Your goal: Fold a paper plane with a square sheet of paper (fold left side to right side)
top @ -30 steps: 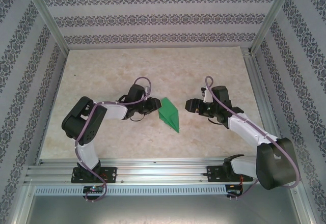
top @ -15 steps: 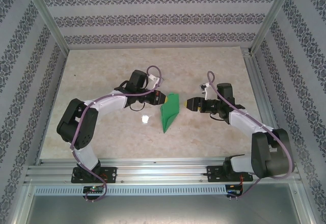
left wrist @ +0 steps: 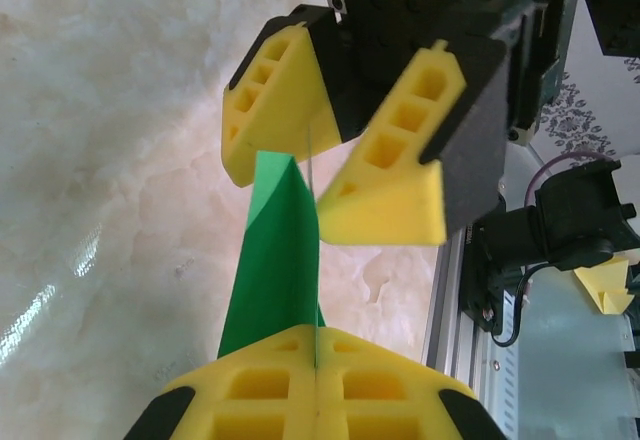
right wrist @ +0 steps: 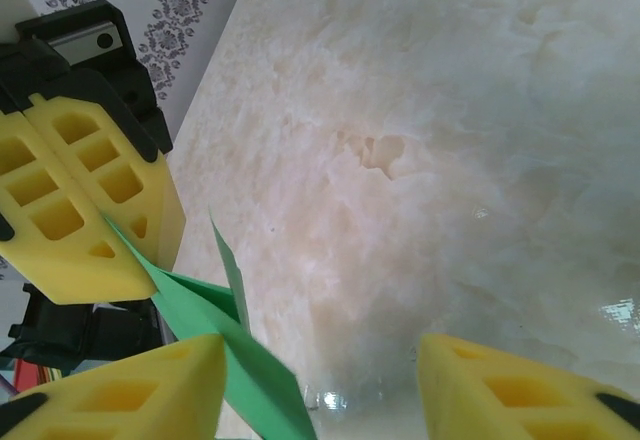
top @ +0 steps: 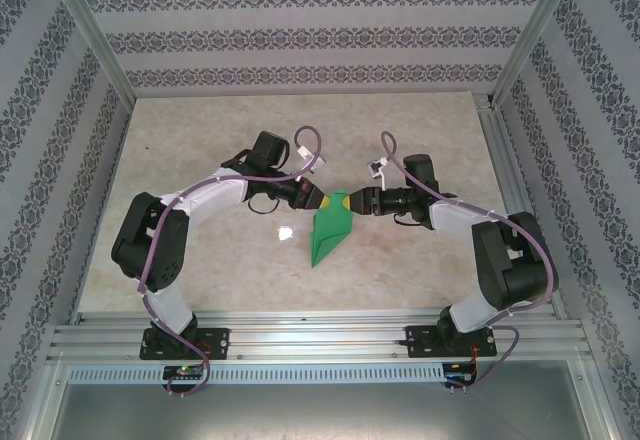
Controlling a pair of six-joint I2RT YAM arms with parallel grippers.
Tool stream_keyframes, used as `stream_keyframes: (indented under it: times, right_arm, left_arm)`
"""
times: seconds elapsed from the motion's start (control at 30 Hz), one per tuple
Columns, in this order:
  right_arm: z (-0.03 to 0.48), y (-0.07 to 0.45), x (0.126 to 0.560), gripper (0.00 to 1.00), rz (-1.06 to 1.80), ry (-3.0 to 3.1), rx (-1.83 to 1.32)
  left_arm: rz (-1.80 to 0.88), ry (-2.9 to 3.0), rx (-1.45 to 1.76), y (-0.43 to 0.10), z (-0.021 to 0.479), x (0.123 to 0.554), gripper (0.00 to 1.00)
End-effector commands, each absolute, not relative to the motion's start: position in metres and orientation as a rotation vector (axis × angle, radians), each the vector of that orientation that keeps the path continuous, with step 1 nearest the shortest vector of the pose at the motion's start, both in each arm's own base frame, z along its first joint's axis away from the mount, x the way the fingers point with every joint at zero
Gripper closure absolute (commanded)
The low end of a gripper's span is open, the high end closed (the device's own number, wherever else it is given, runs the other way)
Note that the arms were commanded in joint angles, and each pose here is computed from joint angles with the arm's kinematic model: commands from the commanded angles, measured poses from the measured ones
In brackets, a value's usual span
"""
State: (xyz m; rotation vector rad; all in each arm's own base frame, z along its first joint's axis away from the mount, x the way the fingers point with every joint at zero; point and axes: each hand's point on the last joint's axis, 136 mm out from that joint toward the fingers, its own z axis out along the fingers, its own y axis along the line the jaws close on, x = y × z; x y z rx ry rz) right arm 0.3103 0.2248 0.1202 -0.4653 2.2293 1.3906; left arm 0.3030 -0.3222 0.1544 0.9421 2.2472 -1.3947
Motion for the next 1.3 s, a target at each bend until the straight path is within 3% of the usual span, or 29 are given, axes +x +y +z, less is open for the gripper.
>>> stream_keyframes:
  times: [0.0, 0.33, 0.4, 0.47, 0.6, 0.77, 0.93, 1.27]
  right_arm:
    - [0.139, 0.234, 0.312, 0.57, 1.426, 2.13, -0.556]
    - [0.13, 0.232, 0.303, 0.88, 1.432, 2.174, -0.538]
    - [0.129, 0.231, 0.303, 0.93, 1.425, 2.179, -0.534]
    - [0.127, 0.231, 0.305, 1.0, 1.417, 2.196, -0.518]
    - [0.121, 0.228, 0.31, 1.0, 1.382, 2.247, -0.465]
    - [0.095, 0.212, 0.317, 1.0, 1.249, 2.429, -0.255]
    - [0.074, 0.208, 0.32, 1.0, 1.242, 2.536, -0.065]
    - [0.068, 0.21, 0.325, 1.0, 1.239, 2.623, 0.097]
  left_arm:
    - [-1.406, 2.232, 0.978, -0.32, 0.154, 0.304, 1.0]
    - [-1.366, 2.273, 0.88, -0.31, 0.138, 0.321, 1.0]
    - [-1.35, 2.284, 0.862, -0.306, 0.136, 0.323, 0.95]
    - [-1.317, 2.301, 0.845, -0.303, 0.134, 0.327, 0.79]
    - [-1.201, 2.32, 0.809, -0.291, 0.137, 0.334, 0.56]
    - [-0.973, 2.29, 0.707, -0.266, 0.16, 0.34, 0.4]
    - [-0.841, 2.207, 0.672, -0.259, 0.178, 0.31, 0.4]
    - [-0.569, 2.238, 0.839, -0.3, 0.129, 0.238, 0.36]
